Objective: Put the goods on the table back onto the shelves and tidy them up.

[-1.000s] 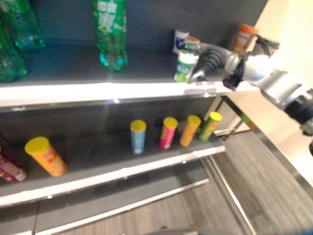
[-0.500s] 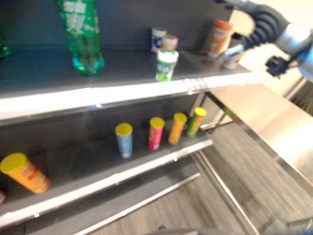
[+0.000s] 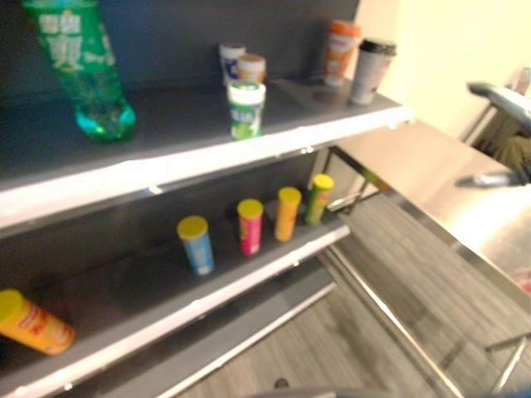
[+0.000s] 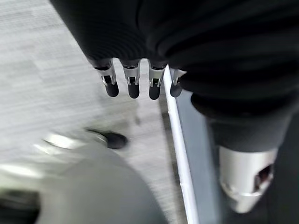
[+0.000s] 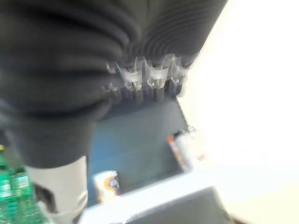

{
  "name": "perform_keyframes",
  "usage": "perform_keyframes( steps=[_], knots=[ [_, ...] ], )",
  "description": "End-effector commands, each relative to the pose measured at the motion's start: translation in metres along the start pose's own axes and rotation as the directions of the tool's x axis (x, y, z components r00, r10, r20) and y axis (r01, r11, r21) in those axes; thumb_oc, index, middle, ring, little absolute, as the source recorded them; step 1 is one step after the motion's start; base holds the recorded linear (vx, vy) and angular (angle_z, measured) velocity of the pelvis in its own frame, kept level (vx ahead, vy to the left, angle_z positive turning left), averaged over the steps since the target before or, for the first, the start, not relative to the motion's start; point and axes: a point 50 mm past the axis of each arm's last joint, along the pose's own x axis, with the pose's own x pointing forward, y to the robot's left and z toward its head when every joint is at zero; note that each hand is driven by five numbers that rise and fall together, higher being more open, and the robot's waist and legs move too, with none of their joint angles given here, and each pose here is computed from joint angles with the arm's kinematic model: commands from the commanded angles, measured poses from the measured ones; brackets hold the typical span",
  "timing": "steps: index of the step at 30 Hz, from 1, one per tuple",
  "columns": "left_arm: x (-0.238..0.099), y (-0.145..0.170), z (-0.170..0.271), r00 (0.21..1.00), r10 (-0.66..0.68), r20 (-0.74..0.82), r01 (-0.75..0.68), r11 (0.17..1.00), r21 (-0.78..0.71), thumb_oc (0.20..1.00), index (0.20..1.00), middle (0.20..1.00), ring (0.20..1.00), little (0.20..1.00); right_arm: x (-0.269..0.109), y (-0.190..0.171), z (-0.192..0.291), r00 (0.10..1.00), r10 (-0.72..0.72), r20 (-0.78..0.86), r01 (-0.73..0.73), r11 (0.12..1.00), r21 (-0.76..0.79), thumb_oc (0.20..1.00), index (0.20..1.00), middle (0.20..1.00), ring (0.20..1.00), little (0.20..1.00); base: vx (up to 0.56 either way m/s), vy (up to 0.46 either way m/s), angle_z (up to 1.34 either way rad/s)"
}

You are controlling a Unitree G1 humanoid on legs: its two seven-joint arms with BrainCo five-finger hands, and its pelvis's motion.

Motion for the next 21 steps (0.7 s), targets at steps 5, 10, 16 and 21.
perform_keyframes(
  steps=[5,10,16,21],
  knots=[
    [0.001,0.007,0.013,1.000,-0.022,-0.001,0.022,0.998,0.054,1.000,1.000,1.000,1.000,1.000,-0.011,0.133,-0.048,0.856,0.506,-0.108,-0.408,0.789,0.459,1.000,1.000,1.000,1.000,1.000,-0.06,0.003,-0.08],
    [0.003,0.003,0.031,0.999,-0.022,0.033,0.017,0.991,0.135,1.000,1.000,1.000,1.000,1.000,-0.016,0.243,-0.060,0.675,0.730,-0.106,-0.473,0.538,0.697,1.000,1.000,1.000,1.000,1.000,-0.01,-0.013,0.13],
    [0.005,-0.003,0.048,0.995,0.004,0.095,-0.020,0.987,0.161,1.000,1.000,1.000,1.000,1.000,-0.046,0.350,-0.073,0.480,0.808,-0.343,-0.156,0.463,0.873,1.000,1.000,1.000,1.000,1.000,0.02,-0.027,0.21],
    [0.001,-0.017,0.126,0.952,0.020,0.305,-0.073,0.984,0.163,1.000,1.000,1.000,1.000,1.000,-0.126,0.399,-0.066,0.054,0.825,-0.563,0.438,0.487,0.756,1.000,1.000,1.000,1.000,1.000,0.04,-0.012,0.22]
  ],
)
